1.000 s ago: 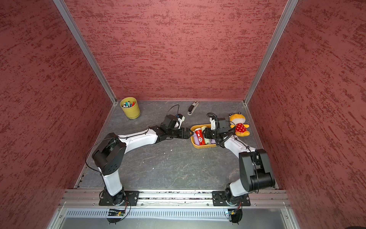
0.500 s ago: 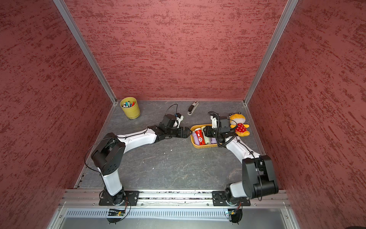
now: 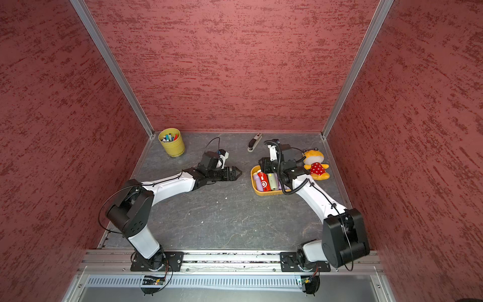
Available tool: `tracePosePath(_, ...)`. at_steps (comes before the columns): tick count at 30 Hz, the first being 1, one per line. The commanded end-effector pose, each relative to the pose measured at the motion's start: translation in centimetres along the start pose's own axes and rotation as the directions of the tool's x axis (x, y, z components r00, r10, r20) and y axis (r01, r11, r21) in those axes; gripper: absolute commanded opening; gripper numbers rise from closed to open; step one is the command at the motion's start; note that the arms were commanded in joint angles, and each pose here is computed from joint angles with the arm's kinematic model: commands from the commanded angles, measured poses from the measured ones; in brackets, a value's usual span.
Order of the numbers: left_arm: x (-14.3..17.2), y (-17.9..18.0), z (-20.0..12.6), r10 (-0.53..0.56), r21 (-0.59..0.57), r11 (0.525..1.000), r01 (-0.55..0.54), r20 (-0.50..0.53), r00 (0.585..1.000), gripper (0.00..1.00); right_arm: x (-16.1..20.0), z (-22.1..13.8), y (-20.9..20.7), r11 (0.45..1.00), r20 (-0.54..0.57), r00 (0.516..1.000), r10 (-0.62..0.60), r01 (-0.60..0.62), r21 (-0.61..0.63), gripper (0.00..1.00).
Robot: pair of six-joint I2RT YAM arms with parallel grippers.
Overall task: Put the flashlights into the storage boxes
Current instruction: Place the flashlight at the storage box, then pick up the flashlight from the center of the board.
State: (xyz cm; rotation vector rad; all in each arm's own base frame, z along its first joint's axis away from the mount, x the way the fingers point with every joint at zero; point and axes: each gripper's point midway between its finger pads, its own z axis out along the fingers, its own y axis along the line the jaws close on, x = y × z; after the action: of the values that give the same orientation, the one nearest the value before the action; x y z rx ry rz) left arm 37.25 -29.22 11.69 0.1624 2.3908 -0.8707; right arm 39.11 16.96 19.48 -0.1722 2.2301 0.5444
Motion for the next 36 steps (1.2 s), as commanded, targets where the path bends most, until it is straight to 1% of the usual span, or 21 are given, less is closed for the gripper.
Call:
tracePosePath(1,-1.2,1.0,-1.5,-0.009,-0.012,1.000,0.010,0.054,0.998,1.00,-0.3,0.9,1.1,0.999,-0.021,0.999,-0.049,0.050,0.023,0.56)
tracePosePath(9,-1.3,5.4,-5.2,-0.064,-0.084,0.994,0.074,0.116,0.991,1.00,-1.0,6.0,6.2,0.984,-0.095,0.980,-0.176,0.173,-0.042,0.56)
tracePosePath(15,-1.5,8.8,-8.6,-0.070,-0.159,0.982,0.101,0.190,0.979,1.00,-0.8,10.0,9.3,0.964,-0.158,0.951,-0.265,0.256,-0.073,0.60)
tracePosePath(20,-1.5,11.4,-10.4,-0.116,-0.184,0.970,0.161,0.233,0.966,1.00,-0.1,13.2,10.8,0.942,-0.203,0.920,-0.334,0.321,-0.094,0.63)
tracePosePath(22,-1.4,12.2,-10.8,-0.127,-0.193,0.965,0.175,0.240,0.962,1.00,0.3,14.4,11.0,0.938,-0.227,0.911,-0.345,0.331,-0.099,0.64)
tracePosePath(27,-1.4,13.4,-10.9,-0.147,-0.199,0.960,0.198,0.245,0.958,1.00,1.7,17.1,10.9,0.930,-0.297,0.882,-0.367,0.353,-0.101,0.65)
tracePosePath(36,-1.2,15.2,-10.8,-0.173,-0.209,0.952,0.226,0.242,0.955,1.00,4.4,21.0,12.0,0.919,-0.383,0.836,-0.393,0.360,-0.158,0.66)
